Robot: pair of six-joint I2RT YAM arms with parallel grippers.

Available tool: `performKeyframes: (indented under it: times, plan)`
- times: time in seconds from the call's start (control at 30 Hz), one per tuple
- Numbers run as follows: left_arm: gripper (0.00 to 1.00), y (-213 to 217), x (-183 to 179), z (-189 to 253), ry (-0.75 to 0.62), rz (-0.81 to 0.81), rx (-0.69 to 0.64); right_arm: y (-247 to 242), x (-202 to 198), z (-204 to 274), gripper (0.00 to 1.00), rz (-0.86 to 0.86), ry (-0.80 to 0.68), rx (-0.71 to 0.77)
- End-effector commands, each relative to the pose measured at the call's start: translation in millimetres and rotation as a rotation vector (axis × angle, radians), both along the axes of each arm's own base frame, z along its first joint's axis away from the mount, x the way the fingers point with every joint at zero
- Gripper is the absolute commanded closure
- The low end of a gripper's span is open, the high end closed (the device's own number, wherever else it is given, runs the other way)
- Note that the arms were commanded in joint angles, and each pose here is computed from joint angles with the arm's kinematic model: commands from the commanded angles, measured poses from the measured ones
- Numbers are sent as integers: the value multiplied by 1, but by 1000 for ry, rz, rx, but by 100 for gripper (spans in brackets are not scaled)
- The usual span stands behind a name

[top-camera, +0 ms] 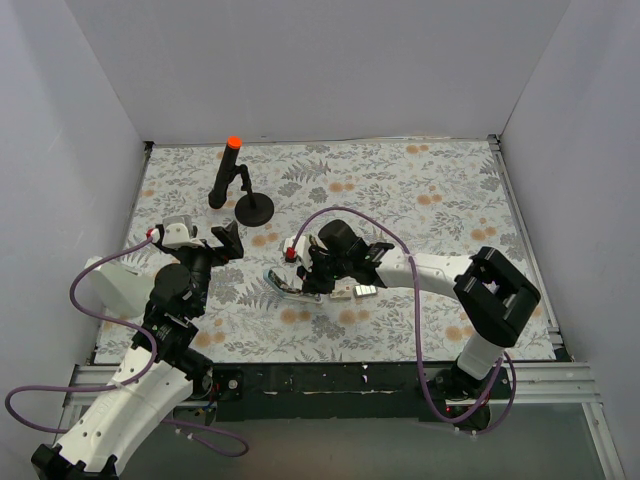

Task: Load the staples into the stapler

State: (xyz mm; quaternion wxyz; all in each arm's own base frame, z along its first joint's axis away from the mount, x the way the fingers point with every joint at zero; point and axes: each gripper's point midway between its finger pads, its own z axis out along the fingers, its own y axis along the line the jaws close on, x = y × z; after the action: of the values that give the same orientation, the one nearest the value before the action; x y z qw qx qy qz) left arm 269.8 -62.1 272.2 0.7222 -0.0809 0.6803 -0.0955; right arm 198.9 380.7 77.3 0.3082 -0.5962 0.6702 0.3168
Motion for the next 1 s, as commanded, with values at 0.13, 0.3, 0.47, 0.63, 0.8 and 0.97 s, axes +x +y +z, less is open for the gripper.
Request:
performKeyframes:
  times: [0.13, 0.3, 0.47, 0.63, 0.8, 0.97]
  plan:
    - [2, 0, -1, 9, -13, -6, -7, 0, 6, -1, 96, -29, -8, -1]
    - [2, 1, -1, 9, -10, -6, -7, -2, 7, -9, 96, -35, -1, -17]
    - [2, 1, -1, 9, -12, -6, -7, -1, 6, -12, 96, -30, 9, -19]
    - [2, 0, -1, 9, -12, -7, -7, -1, 4, -13, 96, -24, 18, -19]
    - [2, 1, -1, 9, -12, -6, -7, 0, 3, -13, 96, -20, 21, -18]
    - [2, 1, -1, 10, -13, -8, -10, 0, 2, -15, 96, -14, 30, -22]
